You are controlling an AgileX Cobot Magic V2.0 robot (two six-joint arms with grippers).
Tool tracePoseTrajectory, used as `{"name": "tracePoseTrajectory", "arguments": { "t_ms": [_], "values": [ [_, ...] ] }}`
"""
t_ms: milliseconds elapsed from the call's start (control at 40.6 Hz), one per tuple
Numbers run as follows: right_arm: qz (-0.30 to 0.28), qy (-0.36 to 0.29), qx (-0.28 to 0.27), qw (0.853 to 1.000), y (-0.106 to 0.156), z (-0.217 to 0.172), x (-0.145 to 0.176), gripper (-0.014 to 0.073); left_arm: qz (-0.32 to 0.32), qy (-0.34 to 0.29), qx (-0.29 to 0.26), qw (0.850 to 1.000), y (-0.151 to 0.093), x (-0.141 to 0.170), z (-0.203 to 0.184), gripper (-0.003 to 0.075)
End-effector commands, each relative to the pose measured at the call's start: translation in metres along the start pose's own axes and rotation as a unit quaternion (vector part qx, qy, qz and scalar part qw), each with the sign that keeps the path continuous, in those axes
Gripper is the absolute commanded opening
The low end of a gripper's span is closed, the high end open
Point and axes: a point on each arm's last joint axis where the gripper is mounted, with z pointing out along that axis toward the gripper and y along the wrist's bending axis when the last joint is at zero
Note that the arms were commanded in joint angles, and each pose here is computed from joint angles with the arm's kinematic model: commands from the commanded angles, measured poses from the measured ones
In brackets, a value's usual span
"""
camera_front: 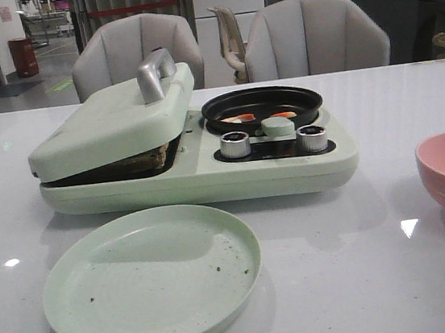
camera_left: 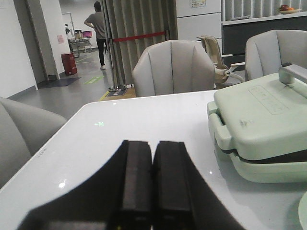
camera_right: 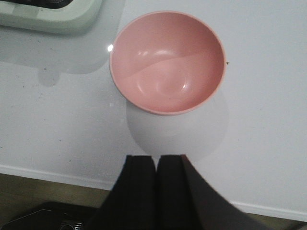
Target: Make breakfast with bread and shrimp
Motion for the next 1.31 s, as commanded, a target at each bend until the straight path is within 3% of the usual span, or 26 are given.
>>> {"name": "tracePoseTrajectory", "arguments": {
  "t_ms": [0,468,567,690,863,1208,1282],
  "values": [
    [0.0,-0.045,0.003,0.999,-0.001,-0.006,-0.012,0.0036,-0.007,-0.056,-0.005,0.998,0.001,-0.008,-0.002,0.0101],
    [-0.004,-0.051,-0.003,0.999,0.001,-0.009,-0.012,0.0036,-0.007,-0.056,-0.005,0.998,0.001,-0.008,-0.002,0.0101],
    [-0.018,-0.098,0.005,0.995,0.0,-0.014,-0.011,0.0036,-0.007,-0.056,-0.005,0.998,0.001,-0.008,-0.002,0.0101],
    [-0.018,-0.205,0.006,0.979,0.0,-0.016,-0.002,0.0036,-0.007,-0.056,-0.005,0.998,0.001,-0.008,-0.002,0.0101],
    [-0.018,-0.34,0.008,0.94,0.0,-0.01,0.032,0.0036,-0.007,-0.056,-0.005,0.998,0.001,-0.008,-0.002,0.0101],
    [-0.004,-0.457,0.011,0.89,-0.001,0.009,0.094,0.0036,-0.007,-0.056,-0.005,0.998,0.001,-0.008,-0.002,0.0101],
    [0.001,-0.462,0.016,0.887,-0.002,0.008,0.098,0.0036,-0.007,-0.056,-0.005,0.998,0.001,-0.008,-0.002,0.0101]
  ]
}}
